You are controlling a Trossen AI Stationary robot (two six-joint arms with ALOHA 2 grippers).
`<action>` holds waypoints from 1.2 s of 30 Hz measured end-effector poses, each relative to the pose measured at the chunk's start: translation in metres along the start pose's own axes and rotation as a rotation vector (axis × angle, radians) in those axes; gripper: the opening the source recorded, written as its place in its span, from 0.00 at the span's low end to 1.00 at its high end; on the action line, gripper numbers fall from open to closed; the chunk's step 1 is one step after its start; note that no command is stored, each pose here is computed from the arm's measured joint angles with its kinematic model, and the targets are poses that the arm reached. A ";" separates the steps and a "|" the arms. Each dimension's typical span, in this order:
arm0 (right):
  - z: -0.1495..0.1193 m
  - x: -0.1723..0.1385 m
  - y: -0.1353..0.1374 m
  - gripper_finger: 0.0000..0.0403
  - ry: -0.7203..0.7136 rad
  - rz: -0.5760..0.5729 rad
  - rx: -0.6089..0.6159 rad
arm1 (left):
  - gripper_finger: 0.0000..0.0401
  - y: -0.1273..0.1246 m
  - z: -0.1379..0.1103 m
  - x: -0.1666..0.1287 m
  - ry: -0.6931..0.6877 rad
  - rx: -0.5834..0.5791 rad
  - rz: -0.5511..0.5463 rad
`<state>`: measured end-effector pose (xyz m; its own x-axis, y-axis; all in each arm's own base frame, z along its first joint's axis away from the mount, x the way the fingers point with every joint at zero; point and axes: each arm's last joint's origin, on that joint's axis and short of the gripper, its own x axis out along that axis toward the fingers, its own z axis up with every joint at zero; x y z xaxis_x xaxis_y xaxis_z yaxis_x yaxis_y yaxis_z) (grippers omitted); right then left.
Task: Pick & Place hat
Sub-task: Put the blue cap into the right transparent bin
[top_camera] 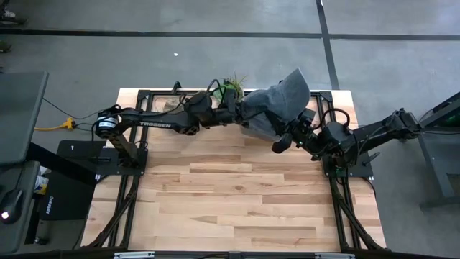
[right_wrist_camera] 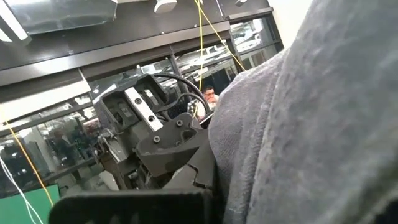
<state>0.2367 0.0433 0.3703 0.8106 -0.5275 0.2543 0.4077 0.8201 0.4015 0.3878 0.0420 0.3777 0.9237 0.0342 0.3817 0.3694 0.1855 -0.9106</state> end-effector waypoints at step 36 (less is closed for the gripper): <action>-0.011 -0.025 -0.001 0.34 0.233 0.004 0.034 | 0.00 -0.018 0.018 -0.009 -0.030 0.105 0.023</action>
<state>0.2204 0.0585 0.3538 0.8890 -0.4554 0.0476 0.3930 0.8124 0.4308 0.3710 0.0562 0.3932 0.9275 0.0688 0.3674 0.3344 0.2864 -0.8979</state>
